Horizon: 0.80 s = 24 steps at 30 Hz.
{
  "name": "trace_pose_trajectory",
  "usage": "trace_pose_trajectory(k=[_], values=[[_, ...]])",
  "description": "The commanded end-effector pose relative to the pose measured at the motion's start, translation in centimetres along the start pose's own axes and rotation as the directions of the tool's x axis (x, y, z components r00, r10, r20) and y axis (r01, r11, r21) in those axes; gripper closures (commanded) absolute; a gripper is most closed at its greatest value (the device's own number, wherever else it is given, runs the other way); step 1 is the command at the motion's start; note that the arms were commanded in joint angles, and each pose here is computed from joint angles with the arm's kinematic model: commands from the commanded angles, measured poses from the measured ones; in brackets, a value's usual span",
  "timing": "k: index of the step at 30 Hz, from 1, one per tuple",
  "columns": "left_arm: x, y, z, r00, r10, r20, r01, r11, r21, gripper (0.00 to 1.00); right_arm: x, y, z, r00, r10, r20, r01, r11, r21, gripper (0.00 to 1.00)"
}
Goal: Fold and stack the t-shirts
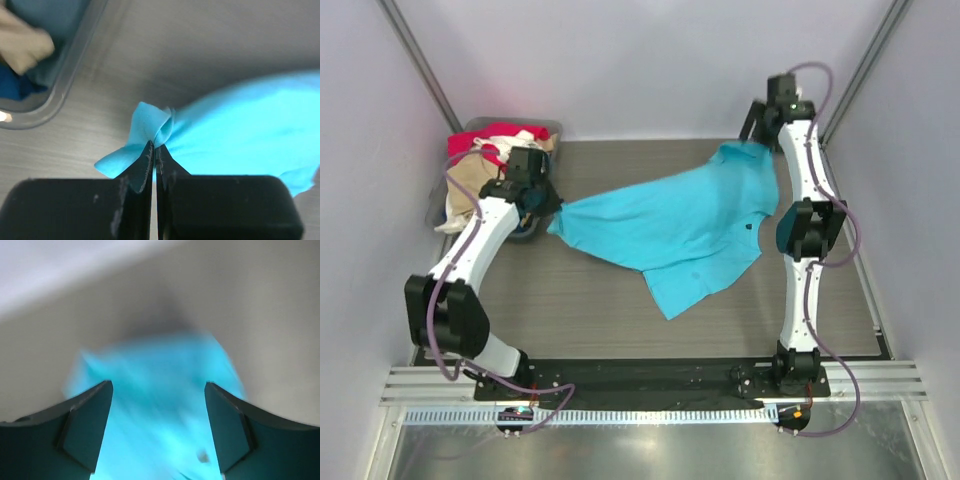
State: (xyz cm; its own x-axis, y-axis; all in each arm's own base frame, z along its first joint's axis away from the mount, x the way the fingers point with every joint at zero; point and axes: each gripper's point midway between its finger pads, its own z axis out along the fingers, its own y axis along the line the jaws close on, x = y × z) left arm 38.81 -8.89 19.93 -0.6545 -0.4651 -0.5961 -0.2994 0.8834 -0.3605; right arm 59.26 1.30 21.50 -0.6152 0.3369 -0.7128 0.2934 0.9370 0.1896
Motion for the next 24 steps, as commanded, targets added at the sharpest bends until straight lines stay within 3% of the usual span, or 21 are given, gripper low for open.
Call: trace_pose_trajectory(k=[1,2,3,4,8,11,12,14,15,19,24], values=[[3.1,-0.4,1.0,0.993,-0.017,-0.117,0.025,0.997,0.069,1.00,7.9,-1.4,-5.6,0.974,-0.059,-0.218,0.081,0.993,0.092,0.13],[4.3,-0.3,1.8,0.991,-0.019,-0.134,0.031,0.996,0.085,1.00,5.4,-0.6,-10.9,0.996,-0.028,-0.084,0.029,0.999,0.015,0.09],[4.6,-0.1,2.1,0.990,-0.023,-0.139,0.036,0.995,0.088,1.00,9.0,-0.9,-9.1,0.993,-0.011,-0.115,0.010,1.000,-0.013,0.04],[5.0,0.0,2.3,0.989,-0.025,-0.145,0.038,0.995,0.088,1.00,9.5,-1.2,-10.4,0.995,0.023,-0.100,-0.025,1.000,-0.018,0.01],[6.3,1.1,2.9,0.986,-0.015,-0.163,0.026,0.998,0.061,1.00,14.4,-1.7,-14.5,0.991,0.017,-0.136,-0.022,0.999,-0.032,0.01],[6.5,1.8,2.7,0.989,-0.005,-0.150,0.012,0.999,0.043,1.00,20.6,0.9,-17.9,0.983,-0.052,-0.174,0.035,0.994,-0.099,0.01],[6.5,2.0,2.7,0.989,-0.004,-0.147,0.009,0.999,0.038,1.00,25.1,1.6,-18.4,0.964,-0.110,-0.244,0.081,0.989,-0.124,0.01],[7.0,2.3,2.6,0.988,-0.001,-0.155,0.007,0.999,0.035,1.00,28.7,2.3,-20.1,0.956,-0.131,-0.264,0.091,0.983,-0.157,0.01],[7.0,2.3,2.6,0.988,0.002,-0.155,0.004,0.999,0.036,1.00,32.6,2.7,-20.6,0.938,-0.155,-0.310,0.103,0.979,-0.177,0.01],[8.1,3.0,2.6,0.985,0.002,-0.170,0.003,1.000,0.028,1.00,38.4,3.7,-22.1,0.915,-0.178,-0.362,0.093,0.966,-0.239,0.05],[8.9,3.6,2.6,0.985,0.004,-0.173,0.002,1.000,0.031,1.00,40.9,6.3,-22.6,0.894,-0.277,-0.352,0.181,0.943,-0.281,0.07]])
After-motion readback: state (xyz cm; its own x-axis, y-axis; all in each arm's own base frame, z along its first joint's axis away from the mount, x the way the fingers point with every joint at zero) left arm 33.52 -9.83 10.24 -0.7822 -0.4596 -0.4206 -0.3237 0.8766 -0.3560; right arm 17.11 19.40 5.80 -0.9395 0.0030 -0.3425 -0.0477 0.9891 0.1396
